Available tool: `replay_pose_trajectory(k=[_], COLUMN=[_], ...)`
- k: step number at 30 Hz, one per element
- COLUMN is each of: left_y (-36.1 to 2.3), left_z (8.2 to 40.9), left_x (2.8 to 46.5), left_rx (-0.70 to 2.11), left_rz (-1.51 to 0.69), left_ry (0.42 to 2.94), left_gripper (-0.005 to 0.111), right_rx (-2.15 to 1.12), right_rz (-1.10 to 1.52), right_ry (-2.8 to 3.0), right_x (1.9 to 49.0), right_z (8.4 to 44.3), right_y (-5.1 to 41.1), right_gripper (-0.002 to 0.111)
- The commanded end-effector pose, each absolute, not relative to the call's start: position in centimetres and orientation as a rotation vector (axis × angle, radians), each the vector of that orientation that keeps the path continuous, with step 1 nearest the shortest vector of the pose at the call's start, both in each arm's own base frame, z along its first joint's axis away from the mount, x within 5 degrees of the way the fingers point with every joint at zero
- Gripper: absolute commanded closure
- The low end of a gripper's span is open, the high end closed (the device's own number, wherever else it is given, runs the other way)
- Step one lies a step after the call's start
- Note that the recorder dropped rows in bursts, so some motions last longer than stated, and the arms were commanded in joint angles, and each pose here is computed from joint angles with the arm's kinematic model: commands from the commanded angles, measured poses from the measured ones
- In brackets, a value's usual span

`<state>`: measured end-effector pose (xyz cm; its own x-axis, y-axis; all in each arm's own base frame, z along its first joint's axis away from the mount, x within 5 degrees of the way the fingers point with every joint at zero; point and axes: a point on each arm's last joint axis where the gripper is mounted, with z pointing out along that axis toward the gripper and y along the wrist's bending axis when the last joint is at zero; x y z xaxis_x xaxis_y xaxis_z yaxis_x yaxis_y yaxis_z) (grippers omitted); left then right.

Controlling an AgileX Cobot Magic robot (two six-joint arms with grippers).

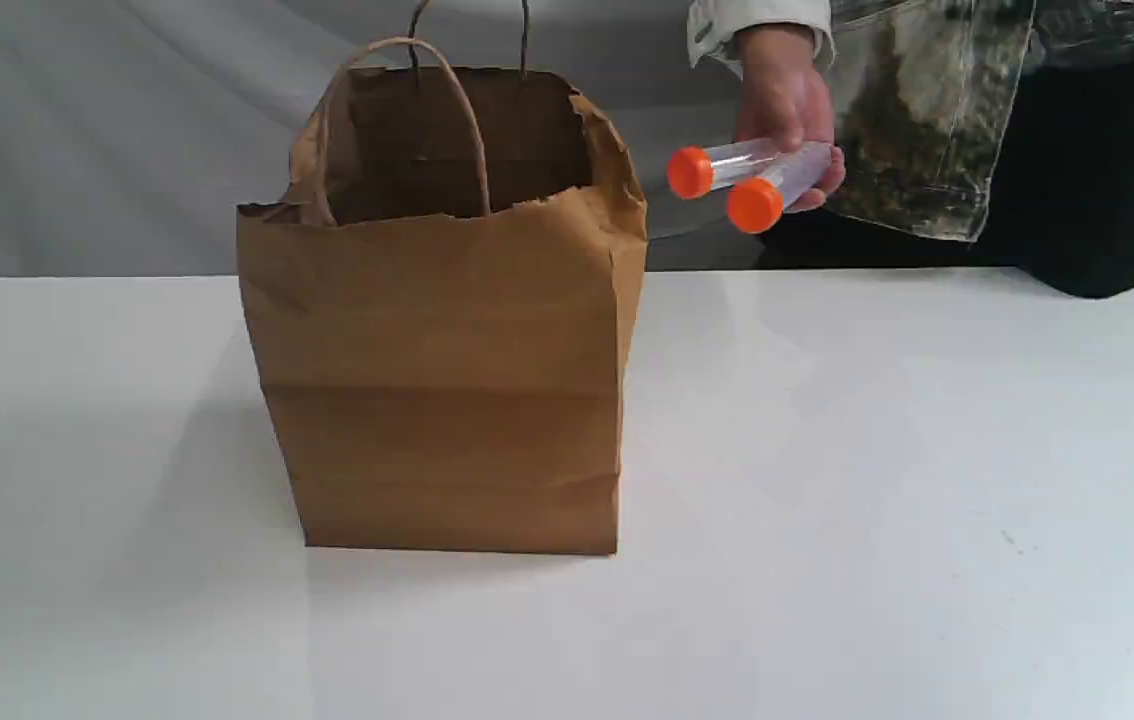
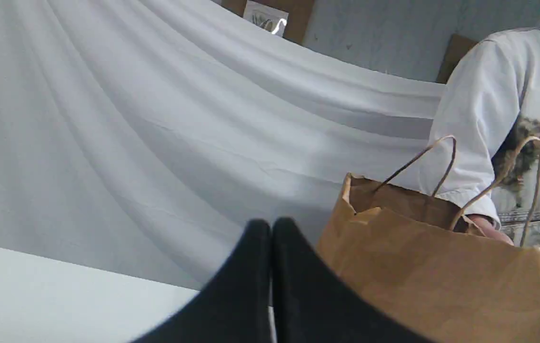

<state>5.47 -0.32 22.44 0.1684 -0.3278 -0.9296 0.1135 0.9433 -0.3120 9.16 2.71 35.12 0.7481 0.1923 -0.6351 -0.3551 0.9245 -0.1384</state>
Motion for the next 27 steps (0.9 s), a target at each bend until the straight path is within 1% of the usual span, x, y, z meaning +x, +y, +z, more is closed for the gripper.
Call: replay_pose_trajectory(k=[1,7,15,22,27], left_y=[-0.3,-0.3,-0.3,-0.3,-0.3], left_z=[22.3,22.3,22.3,22.3,22.3], left_x=[5.5,5.5,5.5,5.5,5.5], left_rx=[-0.190,-0.190,-0.190,-0.191,-0.191], left_rz=[-0.319,-0.319,-0.319,-0.321,-0.321], left_ry=[1.369,1.369,1.369,1.369,1.369], left_gripper=[0.107,0.107,0.107,0.107,0.107], right_rx=[-0.397,-0.470,-0.472,-0.448,-0.501], right_rz=[0.237,0.138,0.131,0.242,0.307], right_ry=[0.644,0.620,0.598,0.594,0.613], right_x=[10.8,14.3,18.3,21.5,24.1], right_z=[37.1,39.9,42.8,45.0,46.2], right_y=[3.5,3.6,3.3,3.1,3.5], right_gripper=[0.108,0.108,0.108,0.108,0.108])
